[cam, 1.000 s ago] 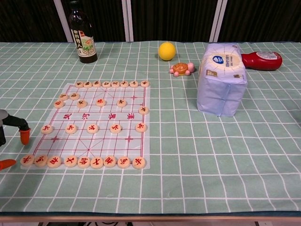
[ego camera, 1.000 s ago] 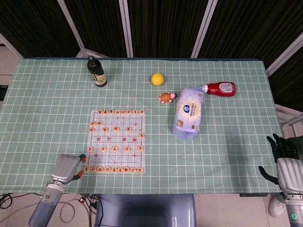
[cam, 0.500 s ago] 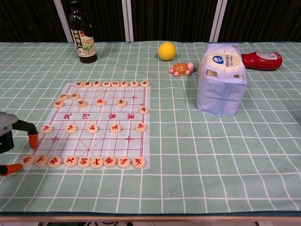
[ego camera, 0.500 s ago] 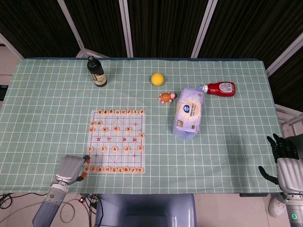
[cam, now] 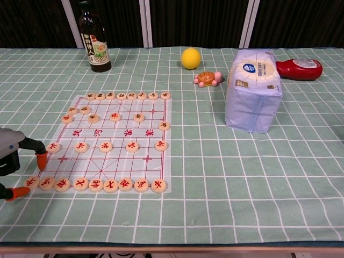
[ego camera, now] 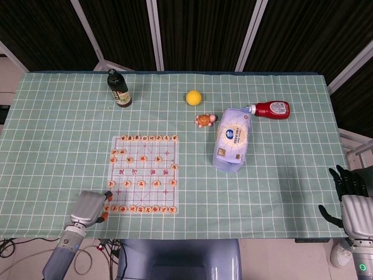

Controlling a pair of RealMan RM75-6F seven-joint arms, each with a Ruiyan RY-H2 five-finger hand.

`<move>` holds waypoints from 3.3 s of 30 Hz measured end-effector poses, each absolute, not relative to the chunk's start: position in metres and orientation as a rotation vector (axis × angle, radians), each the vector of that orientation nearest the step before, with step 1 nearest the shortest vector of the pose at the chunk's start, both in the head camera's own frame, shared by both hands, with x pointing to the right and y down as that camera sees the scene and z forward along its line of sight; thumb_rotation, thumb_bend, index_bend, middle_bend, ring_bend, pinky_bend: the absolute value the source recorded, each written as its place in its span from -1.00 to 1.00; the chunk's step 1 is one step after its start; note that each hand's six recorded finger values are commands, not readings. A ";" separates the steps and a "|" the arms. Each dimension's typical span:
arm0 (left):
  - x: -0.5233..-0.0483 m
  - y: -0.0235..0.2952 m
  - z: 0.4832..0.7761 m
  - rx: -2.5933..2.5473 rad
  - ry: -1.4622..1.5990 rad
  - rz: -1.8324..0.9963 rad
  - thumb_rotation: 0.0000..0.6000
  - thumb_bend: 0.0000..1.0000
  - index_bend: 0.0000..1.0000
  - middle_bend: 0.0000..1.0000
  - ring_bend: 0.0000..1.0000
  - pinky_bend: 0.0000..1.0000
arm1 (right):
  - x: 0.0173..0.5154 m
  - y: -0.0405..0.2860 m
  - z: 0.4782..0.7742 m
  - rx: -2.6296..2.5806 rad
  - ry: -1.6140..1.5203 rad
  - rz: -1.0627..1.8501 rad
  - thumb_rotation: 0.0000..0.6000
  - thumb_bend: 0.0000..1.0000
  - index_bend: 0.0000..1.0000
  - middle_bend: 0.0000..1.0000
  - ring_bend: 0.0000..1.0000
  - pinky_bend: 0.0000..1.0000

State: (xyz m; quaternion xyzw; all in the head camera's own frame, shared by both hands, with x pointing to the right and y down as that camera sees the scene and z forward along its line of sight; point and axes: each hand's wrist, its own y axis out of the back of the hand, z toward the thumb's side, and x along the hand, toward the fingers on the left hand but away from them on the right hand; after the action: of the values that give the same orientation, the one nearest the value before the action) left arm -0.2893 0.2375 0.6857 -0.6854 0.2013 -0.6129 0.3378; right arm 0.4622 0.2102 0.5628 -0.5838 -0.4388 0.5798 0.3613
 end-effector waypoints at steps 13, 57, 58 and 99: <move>-0.291 0.238 0.688 -1.781 0.530 -1.601 1.00 -0.53 -0.07 1.00 0.97 0.99 | 0.462 0.210 0.563 -1.504 -1.134 1.495 1.00 -0.42 -1.00 -1.00 -1.00 -1.00; -0.285 0.216 0.679 -1.773 0.602 -1.567 1.00 -0.42 -0.02 1.00 0.97 0.99 | 0.463 0.211 0.562 -1.501 -1.137 1.492 1.00 -0.42 -1.00 -1.00 -1.00 -1.00; -0.286 0.213 0.680 -1.768 0.602 -1.567 1.00 -0.42 -0.02 1.00 0.97 0.99 | 0.463 0.211 0.562 -1.501 -1.137 1.492 1.00 -0.42 -1.00 -1.00 -1.00 -1.00; -0.290 0.199 0.702 -1.716 0.582 -1.583 1.00 -0.42 -0.03 1.00 0.96 0.99 | 0.464 0.211 0.562 -1.499 -1.133 1.500 1.00 -0.42 -1.00 -1.00 -1.00 -1.00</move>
State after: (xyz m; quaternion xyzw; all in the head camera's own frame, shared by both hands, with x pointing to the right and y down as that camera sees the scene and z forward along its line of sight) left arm -0.2903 0.1987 0.7018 -0.6656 0.2256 -0.6139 0.3594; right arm 0.4642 0.2114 0.5623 -0.5814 -0.4398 0.5819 0.3604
